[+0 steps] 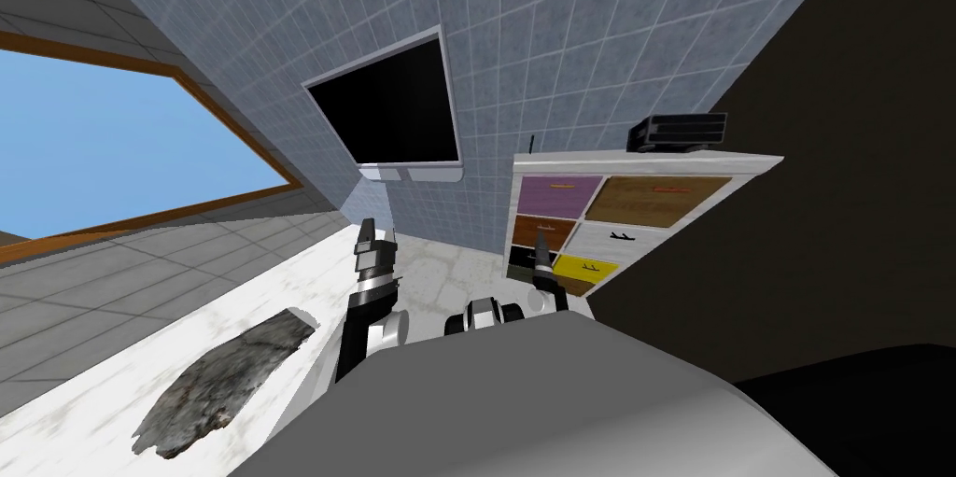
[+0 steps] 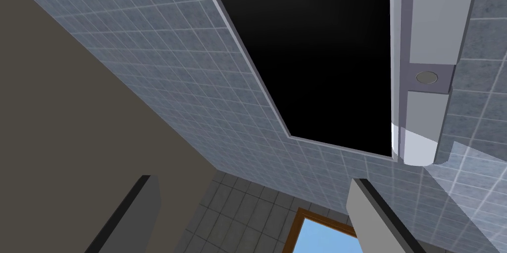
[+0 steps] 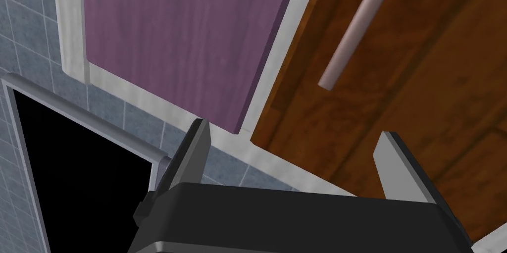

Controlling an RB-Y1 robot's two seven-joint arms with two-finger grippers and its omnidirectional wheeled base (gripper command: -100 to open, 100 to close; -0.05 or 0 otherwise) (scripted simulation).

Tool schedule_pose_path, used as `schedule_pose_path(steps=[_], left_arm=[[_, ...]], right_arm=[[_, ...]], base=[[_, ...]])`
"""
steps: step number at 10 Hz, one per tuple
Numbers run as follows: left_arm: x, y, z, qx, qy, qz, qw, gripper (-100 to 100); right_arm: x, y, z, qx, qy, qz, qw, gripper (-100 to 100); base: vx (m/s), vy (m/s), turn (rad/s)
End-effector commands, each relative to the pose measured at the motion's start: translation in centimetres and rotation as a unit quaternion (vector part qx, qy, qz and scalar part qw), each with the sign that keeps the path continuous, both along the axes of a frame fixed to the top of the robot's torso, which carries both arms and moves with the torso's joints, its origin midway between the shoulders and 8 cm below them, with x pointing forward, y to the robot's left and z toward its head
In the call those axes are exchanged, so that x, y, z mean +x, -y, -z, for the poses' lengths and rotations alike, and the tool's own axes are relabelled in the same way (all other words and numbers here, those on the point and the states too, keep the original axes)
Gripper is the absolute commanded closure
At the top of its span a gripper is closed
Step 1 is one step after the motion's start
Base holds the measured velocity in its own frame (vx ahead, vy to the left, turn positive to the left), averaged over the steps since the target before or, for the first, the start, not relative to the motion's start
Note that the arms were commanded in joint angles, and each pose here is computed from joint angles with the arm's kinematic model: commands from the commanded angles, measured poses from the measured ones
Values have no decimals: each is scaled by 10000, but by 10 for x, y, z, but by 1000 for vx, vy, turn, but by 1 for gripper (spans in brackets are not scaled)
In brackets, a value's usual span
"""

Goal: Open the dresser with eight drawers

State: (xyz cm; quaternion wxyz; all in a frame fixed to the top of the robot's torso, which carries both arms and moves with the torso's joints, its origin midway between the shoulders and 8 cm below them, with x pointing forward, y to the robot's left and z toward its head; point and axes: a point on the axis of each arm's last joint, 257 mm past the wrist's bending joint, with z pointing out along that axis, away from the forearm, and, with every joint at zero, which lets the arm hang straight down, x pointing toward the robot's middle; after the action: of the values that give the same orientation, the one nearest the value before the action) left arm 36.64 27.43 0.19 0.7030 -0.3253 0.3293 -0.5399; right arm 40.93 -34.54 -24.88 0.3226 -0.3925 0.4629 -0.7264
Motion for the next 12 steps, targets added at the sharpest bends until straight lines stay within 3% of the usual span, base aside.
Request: schedule_pose_path(steps=[1, 8, 11, 12], left_arm=[[0, 0, 0, 0, 0, 0, 10000, 0], [0, 0, 0, 0, 0, 0, 10000, 0], [0, 0, 0, 0, 0, 0, 10000, 0], [0, 0, 0, 0, 0, 0, 10000, 0]], right_arm=[[2, 3, 7, 338, 85, -25, 9994, -100], [8, 21, 29, 1376, 372, -70, 9898, -100], [9, 25, 32, 1472, 408, -73, 9882, -100], [19, 24, 24, 1496, 412, -106, 9878, -100]], base=[[24, -37, 47], [30, -38, 80], [19, -23, 30], [31, -30, -48]])
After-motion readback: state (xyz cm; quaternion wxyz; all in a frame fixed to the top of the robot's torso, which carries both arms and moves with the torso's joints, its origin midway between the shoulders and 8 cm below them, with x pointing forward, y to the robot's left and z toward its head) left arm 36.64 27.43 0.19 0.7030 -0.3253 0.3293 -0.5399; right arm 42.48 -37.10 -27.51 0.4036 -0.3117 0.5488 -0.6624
